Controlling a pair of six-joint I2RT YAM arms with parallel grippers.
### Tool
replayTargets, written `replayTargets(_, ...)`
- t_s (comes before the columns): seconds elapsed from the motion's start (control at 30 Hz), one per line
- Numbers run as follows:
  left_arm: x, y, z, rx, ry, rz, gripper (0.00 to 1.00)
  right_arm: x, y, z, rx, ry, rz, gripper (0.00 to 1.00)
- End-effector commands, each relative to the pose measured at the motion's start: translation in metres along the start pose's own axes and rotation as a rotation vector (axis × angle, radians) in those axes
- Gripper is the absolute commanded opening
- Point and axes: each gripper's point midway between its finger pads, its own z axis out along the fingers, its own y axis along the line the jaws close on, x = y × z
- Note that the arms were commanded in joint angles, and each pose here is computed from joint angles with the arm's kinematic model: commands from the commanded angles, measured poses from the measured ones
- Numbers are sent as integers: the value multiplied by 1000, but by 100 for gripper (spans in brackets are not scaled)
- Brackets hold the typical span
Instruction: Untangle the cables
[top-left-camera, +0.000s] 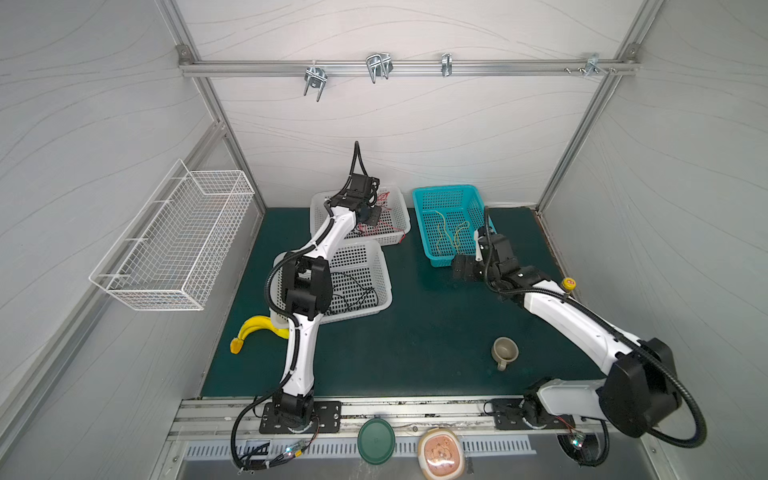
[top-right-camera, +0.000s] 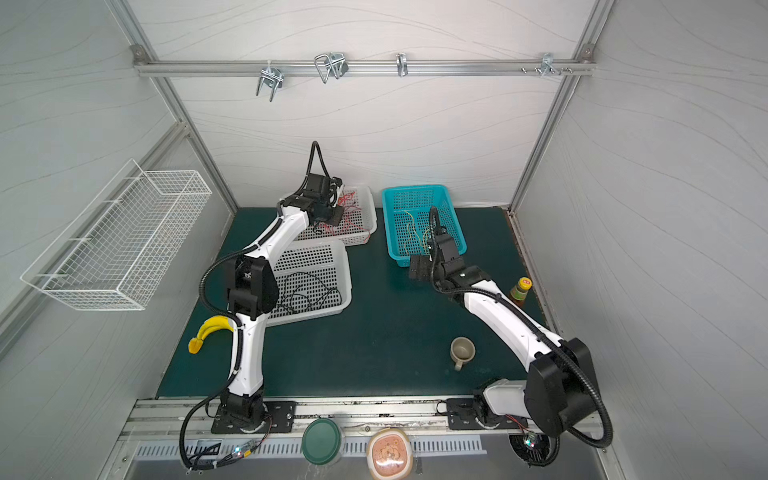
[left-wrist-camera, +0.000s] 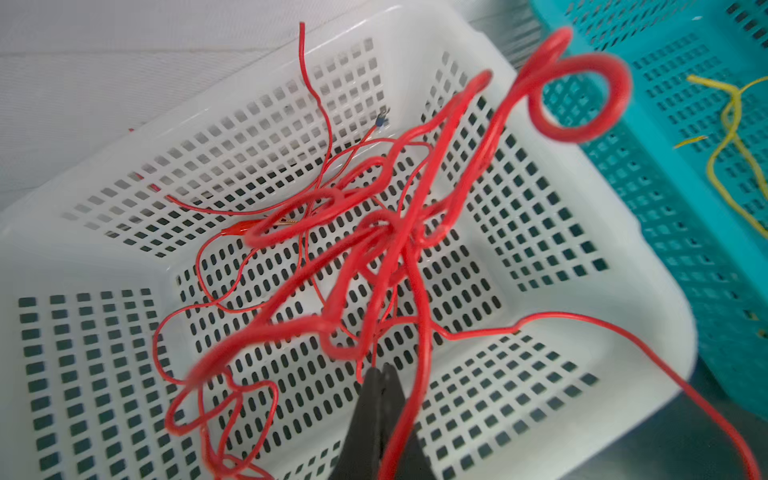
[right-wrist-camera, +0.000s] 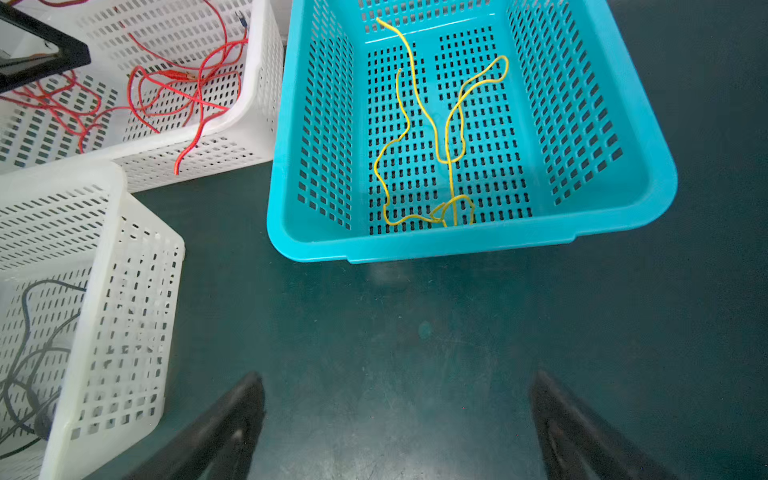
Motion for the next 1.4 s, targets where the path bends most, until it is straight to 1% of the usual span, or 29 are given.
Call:
replayTargets(0.0,-1,8,1,-46,24,16,24,-8,7,0,-3,-9,-4,99)
replayTargets(0.07,1,6,4,-37,28,12,35,-9,8,2,-5,-9,-7,99)
replayTargets(0.13,0,6,4,-33,22,13,42,-9,9,4,-5,-8,-10,99)
replayTargets(0.23,-7,7,-4,-35,1,14,58,-10,9,6,-3,-7,-12,99)
replayTargets(0.3,-14,6,-14,-27,-23,9,72,-9,8,6,3,-5,-16,99)
replayTargets(0.33,-18,5,-21,-19,-39,5,82,-9,7,6,8,-5,-18,99)
replayTargets(0.37,-23,3,-29,-6,-59,1,94,-9,6,5,14,-7,-21,99)
replayTargets(0.4,-25,1,-36,2,-74,-6,99,-10,5,4,21,-9,-24,99)
replayTargets(0.5,-29,-4,-62,20,-118,-37,100,-8,-1,2,44,-6,-43,99)
replayTargets(0.6,-20,-10,-90,34,-128,-118,100,-5,-7,-2,72,0,-69,99)
replayTargets(0.7,0,-24,-115,69,-160,-168,100,-2,-19,-5,111,-1,-88,99)
replayTargets(0.77,14,-33,-131,68,-204,-160,100,1,-26,-7,128,-12,-99,99)
replayTargets(0.9,49,-34,-154,-19,-260,-140,100,9,-53,-8,183,-55,-94,99)
replayTargets(1.03,85,-8,-177,-145,-347,-228,100,18,-91,-10,242,-115,-64,99)
replayTargets(1.1,100,1,-186,-188,-388,-248,100,21,-108,-11,275,-160,-75,99)
replayTargets(1.17,116,8,-190,-231,-402,-257,100,23,-122,-13,301,-209,-85,99)
replayTargets(1.23,127,12,-190,-255,-391,-260,100,25,-130,-10,298,-243,-97,99)
replayTargets(1.37,141,15,-184,-279,-367,-271,100,30,-137,6,276,-299,-143,99)
